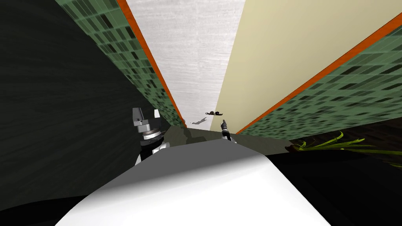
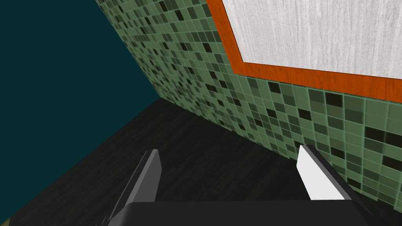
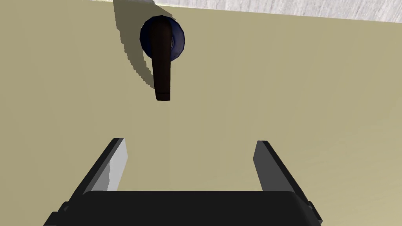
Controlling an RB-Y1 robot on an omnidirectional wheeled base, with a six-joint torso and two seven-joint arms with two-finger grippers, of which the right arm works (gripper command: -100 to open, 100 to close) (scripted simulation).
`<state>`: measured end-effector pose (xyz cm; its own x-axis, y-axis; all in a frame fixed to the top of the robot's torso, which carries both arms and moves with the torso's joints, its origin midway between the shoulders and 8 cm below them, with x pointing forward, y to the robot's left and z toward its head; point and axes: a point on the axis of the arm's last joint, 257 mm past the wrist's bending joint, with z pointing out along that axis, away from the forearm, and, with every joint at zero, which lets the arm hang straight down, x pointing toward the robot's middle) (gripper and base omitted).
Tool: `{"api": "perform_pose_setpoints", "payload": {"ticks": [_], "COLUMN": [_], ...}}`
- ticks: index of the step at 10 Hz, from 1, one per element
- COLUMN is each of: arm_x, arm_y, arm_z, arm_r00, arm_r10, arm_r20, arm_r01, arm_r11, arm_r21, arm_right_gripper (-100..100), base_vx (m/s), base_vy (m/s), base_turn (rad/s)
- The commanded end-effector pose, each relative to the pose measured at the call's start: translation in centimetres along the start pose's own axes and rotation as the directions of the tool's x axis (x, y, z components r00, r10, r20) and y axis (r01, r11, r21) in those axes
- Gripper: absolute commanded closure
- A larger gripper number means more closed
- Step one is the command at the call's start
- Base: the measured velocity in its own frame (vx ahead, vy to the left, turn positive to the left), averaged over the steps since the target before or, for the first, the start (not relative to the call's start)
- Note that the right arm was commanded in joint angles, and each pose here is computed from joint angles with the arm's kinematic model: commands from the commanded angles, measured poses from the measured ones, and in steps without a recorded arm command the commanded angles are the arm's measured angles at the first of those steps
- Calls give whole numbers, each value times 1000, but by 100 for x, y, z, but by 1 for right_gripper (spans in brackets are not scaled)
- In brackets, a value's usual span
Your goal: Pull the door open
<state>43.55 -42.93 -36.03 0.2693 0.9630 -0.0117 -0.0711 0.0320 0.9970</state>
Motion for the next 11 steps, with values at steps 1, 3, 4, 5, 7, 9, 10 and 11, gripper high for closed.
{"api": "perform_pose_setpoints", "payload": {"ticks": [1,3,4,5,7,9,10,11], "arm_x": [-84,-174,-193,-203,-201,-569,-835,-835], "arm_y": [-109,-229,-255,-267,-284,-358,-393,-393], "arm_z": [-35,-68,-76,-80,-83,-235,-348,-348], "arm_r00": [1000,999,999,999,999,995,991,991], "arm_r10": [3,6,6,7,7,-18,-36,-36], "arm_r20": [18,39,43,46,48,97,133,133], "arm_r01": [-4,-8,-9,-10,-10,8,21,21], "arm_r11": [1000,998,998,998,998,995,993,993], "arm_r21": [27,56,63,66,70,96,113,113], "arm_right_gripper": [-100,-100,-100,-100,-100,-100,-100,-100], "base_vx": [95,126,79,46,31,37,67,63], "base_vy": [-25,-42,-41,-20,-11,-34,-40,-31], "base_turn": [125,116,63,36,26,-86,-55,-16]}}
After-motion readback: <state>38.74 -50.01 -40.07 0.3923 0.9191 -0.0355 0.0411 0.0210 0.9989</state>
